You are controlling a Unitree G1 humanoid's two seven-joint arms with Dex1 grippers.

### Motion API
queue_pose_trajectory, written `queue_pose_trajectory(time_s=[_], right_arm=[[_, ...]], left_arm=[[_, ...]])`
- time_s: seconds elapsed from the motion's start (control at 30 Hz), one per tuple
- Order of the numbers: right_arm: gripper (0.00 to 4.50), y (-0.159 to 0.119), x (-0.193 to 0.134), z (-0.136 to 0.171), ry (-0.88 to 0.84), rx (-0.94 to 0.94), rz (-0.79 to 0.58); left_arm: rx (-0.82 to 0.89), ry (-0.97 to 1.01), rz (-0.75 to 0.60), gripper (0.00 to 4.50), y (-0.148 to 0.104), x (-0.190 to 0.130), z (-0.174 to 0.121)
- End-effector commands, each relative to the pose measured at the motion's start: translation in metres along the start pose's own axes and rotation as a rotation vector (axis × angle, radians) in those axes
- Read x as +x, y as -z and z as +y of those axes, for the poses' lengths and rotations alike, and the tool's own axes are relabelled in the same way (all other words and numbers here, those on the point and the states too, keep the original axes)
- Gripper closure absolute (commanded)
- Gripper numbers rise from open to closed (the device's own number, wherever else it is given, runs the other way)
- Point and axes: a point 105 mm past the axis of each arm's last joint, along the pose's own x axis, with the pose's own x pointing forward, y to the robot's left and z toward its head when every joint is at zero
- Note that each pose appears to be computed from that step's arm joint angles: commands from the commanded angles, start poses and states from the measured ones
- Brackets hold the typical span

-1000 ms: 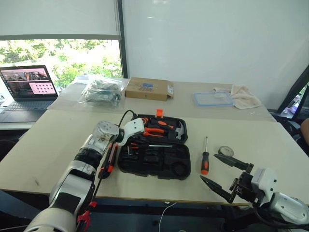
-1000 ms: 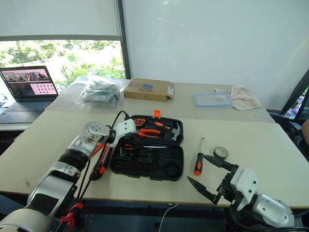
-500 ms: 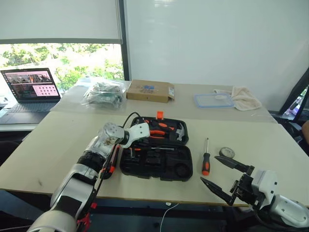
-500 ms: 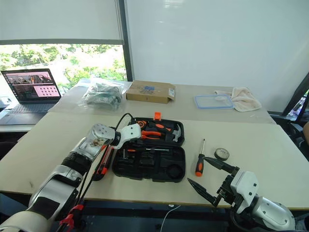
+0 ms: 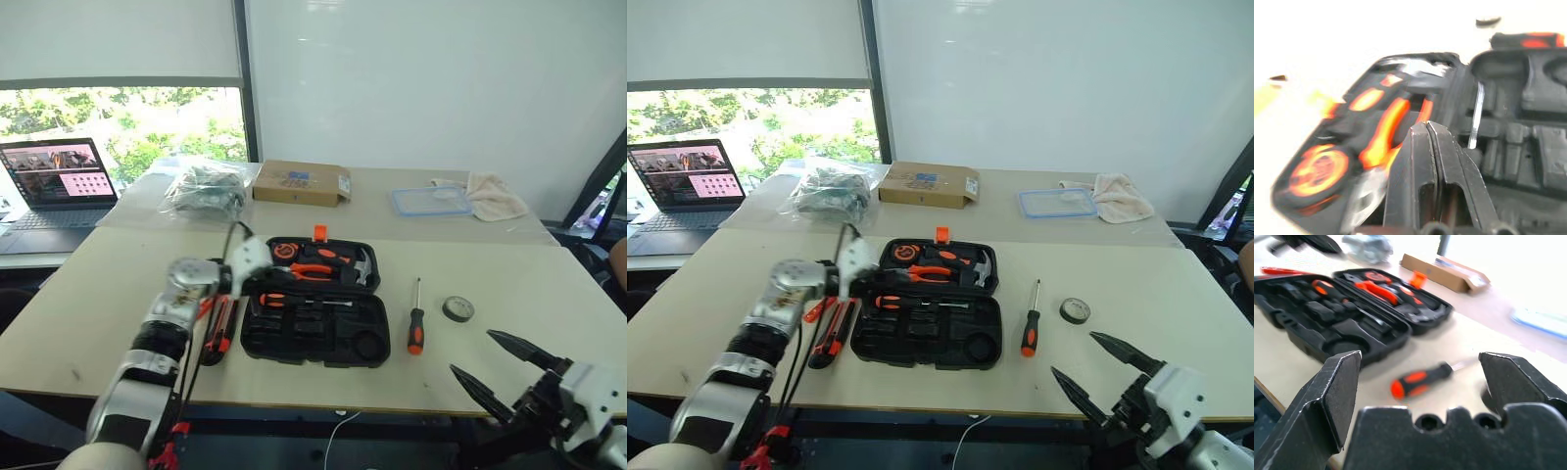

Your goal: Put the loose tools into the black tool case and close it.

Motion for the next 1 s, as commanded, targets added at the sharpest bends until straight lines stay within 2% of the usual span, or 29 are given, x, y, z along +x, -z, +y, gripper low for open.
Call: queue_pose_trajectory(time_s=[0.03, 0.2, 0.23, 0.27, 0.3, 0.37, 0.5, 0.63, 0.7, 0.87, 0.97, 1.0], right_arm=[[0.0, -0.005, -0.011, 0.001, 0.03, 0.006, 0.004], [0.0, 0.011, -0.021, 0.009, 0.103, 0.097, 0.075], [0.0, 0.012, -0.02, 0.01, 0.117, 0.119, 0.086], [0.0, 0.012, -0.017, 0.01, 0.127, 0.138, 0.091], [0.0, 0.012, -0.014, 0.009, 0.138, 0.151, 0.101], [0.0, 0.014, 0.001, 0.003, 0.179, 0.208, 0.151], [0.0, 0.005, 0.045, -0.004, 0.145, 0.258, 0.199], [0.0, 0.023, 0.09, -0.013, 0.144, 0.299, 0.418], [0.0, 0.027, 0.112, -0.017, 0.157, 0.302, 0.475], [0.0, 0.045, 0.134, -0.023, 0.21, 0.285, 0.606], [0.69, 0.053, 0.136, -0.014, 0.176, 0.32, 0.676], [1.1, 0.054, 0.137, -0.013, 0.175, 0.317, 0.687]], left_arm=[[-0.057, 0.012, 0.004, 3.71, 0.007, -0.037, -0.006], [-0.126, -0.002, 0.148, 1.89, 0.045, -0.098, -0.038], [-0.156, -0.015, 0.151, 1.46, 0.048, -0.107, -0.043], [-0.173, -0.023, 0.15, 1.27, 0.048, -0.112, -0.046], [-0.185, -0.026, 0.144, 0.76, 0.048, -0.114, -0.048], [-0.166, -0.04, 0.124, 0.14, 0.043, -0.117, -0.05], [-0.165, -0.051, 0.069, 0.05, 0.031, -0.113, -0.051], [-0.179, -0.028, 0.049, 0.05, 0.026, -0.105, -0.058], [-0.187, -0.02, 0.042, 0.05, 0.025, -0.103, -0.063], [-0.194, -0.024, 0.04, 0.05, 0.023, -0.103, -0.068], [-0.194, -0.026, 0.04, 0.0, 0.021, -0.104, -0.071], [-0.19, -0.03, 0.042, 0.0, 0.021, -0.105, -0.071]])
